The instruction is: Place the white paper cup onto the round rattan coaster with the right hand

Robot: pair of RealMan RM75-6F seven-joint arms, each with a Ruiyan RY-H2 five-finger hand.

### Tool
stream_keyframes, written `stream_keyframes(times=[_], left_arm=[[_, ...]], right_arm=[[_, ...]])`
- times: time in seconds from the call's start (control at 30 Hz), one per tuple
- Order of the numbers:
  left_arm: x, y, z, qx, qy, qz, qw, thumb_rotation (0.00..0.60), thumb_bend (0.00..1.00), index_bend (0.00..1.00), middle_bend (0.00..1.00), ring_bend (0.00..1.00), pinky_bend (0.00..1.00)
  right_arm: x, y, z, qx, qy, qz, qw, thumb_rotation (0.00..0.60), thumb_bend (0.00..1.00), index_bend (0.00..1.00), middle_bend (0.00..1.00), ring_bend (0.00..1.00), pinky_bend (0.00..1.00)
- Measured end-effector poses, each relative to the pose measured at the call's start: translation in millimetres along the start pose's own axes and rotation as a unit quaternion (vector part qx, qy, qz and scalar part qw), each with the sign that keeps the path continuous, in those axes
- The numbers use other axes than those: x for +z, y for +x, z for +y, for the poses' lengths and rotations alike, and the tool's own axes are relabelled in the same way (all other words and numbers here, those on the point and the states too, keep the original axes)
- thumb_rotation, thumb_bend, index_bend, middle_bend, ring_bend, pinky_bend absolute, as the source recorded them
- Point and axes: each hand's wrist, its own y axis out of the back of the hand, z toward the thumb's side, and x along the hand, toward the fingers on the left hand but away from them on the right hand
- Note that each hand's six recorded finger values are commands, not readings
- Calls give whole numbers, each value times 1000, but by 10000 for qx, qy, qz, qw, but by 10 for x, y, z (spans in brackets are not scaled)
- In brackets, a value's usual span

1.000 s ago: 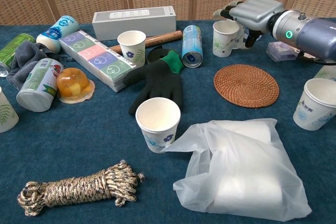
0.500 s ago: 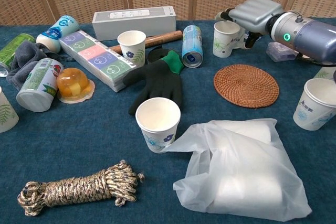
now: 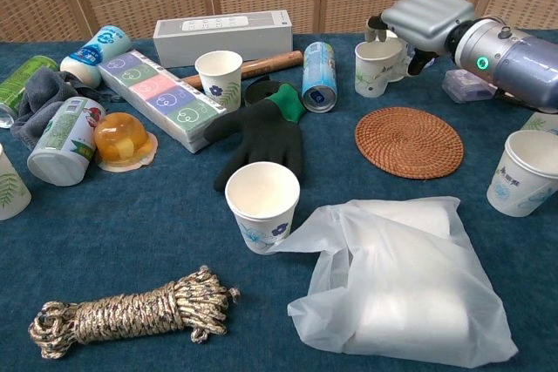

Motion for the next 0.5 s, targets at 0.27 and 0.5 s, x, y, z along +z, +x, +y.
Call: stream_keyframes(times=[0.27, 0.5], left_arm=[[12, -15, 6, -2, -14, -24, 10000, 600, 291, 63, 0, 0, 0], [38, -22, -7, -37, -17, -81, 10000, 600, 292, 63, 0, 0, 0]], right_arm=[[-61, 50, 81, -215, -83, 26, 9997, 600, 396, 341, 441, 370, 344], [-133, 112, 161, -403, -164, 49, 9990, 600, 398, 343, 444, 378, 344]])
